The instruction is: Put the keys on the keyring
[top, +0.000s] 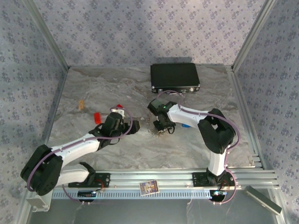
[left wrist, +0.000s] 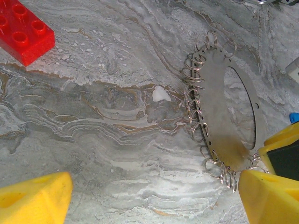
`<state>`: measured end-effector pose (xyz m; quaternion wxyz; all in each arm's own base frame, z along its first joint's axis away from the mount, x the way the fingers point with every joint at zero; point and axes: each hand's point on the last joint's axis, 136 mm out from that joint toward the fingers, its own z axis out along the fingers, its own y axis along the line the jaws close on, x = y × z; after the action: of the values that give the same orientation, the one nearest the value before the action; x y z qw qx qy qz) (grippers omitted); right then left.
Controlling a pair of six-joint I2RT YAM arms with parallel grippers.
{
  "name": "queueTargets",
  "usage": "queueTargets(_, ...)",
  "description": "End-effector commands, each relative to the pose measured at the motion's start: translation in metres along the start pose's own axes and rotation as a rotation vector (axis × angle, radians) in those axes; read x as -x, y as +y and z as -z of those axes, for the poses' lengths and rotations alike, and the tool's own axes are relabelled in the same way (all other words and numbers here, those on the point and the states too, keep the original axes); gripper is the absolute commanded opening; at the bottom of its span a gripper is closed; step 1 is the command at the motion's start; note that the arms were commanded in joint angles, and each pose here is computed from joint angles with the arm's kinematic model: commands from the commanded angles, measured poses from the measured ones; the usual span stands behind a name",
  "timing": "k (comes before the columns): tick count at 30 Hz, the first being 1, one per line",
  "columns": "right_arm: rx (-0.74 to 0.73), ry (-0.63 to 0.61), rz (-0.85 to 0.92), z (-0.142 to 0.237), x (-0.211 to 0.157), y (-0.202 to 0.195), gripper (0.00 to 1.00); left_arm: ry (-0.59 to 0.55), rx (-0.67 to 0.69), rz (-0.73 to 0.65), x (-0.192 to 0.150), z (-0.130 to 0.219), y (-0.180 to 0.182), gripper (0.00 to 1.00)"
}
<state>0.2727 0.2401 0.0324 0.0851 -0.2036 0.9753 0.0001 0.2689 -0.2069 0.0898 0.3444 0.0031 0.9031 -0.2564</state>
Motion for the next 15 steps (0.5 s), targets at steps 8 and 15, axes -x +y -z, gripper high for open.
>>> queueTargets(8, -0.004, 0.039, -0.018, 0.003, -0.003, -0.006, 0.10, -0.048, -0.011, -0.002, 0.013, 0.011, -0.008, 0.91)
queueTargets(15, 0.023, 0.030, -0.020, 0.013, -0.011, -0.003, 0.03, -0.070, -0.005, -0.006, 0.016, 0.019, -0.006, 0.91)
